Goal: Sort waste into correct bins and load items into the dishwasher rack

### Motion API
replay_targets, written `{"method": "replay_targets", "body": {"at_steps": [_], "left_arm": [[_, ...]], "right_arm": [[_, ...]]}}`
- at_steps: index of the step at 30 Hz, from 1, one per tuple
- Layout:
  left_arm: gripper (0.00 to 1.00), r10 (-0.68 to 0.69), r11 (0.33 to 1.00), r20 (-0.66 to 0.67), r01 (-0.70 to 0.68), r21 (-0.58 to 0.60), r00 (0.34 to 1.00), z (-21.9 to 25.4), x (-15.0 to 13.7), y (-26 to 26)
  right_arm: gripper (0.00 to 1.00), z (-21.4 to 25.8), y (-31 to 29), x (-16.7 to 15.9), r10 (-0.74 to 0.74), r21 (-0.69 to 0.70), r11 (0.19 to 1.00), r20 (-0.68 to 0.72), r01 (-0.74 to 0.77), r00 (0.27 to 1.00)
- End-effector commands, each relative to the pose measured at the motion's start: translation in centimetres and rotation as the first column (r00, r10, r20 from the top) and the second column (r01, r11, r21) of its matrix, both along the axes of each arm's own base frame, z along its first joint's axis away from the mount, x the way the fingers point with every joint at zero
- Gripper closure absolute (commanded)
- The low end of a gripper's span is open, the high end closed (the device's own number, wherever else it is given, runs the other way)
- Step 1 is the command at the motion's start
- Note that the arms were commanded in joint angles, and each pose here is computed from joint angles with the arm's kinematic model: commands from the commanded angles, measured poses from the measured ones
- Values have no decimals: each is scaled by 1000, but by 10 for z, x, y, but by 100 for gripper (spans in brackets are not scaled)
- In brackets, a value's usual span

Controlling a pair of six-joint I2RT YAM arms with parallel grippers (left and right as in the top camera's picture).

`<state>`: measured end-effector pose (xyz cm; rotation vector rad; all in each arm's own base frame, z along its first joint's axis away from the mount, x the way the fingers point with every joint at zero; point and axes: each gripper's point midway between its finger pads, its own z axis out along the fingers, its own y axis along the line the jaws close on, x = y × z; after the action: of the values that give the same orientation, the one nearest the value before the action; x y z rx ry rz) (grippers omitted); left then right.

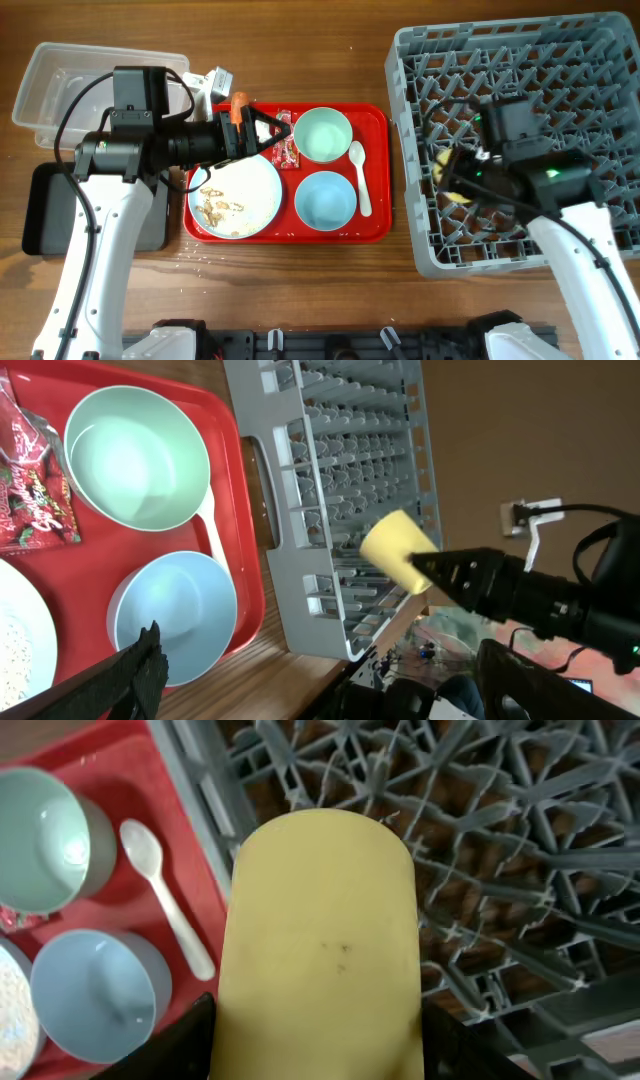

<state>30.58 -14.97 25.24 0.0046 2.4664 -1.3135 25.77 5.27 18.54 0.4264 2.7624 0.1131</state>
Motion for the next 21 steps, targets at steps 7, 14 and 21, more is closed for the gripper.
{"method": "replay_targets", "body": {"at_steps": [7,14,21], "left_arm": [[0,-6,1000,27,6,6,1000,4,1,1],[0,-6,1000,27,6,6,1000,4,1,1],[0,-6,1000,27,6,6,1000,4,1,1]], "right_arm": [[49,20,-152,2,-404,113,912,88,394,911],[49,5,-178,8,-515,255,834,35,490,857],[49,-3,-157,14,-455,365,825,-25,432,890]]}}
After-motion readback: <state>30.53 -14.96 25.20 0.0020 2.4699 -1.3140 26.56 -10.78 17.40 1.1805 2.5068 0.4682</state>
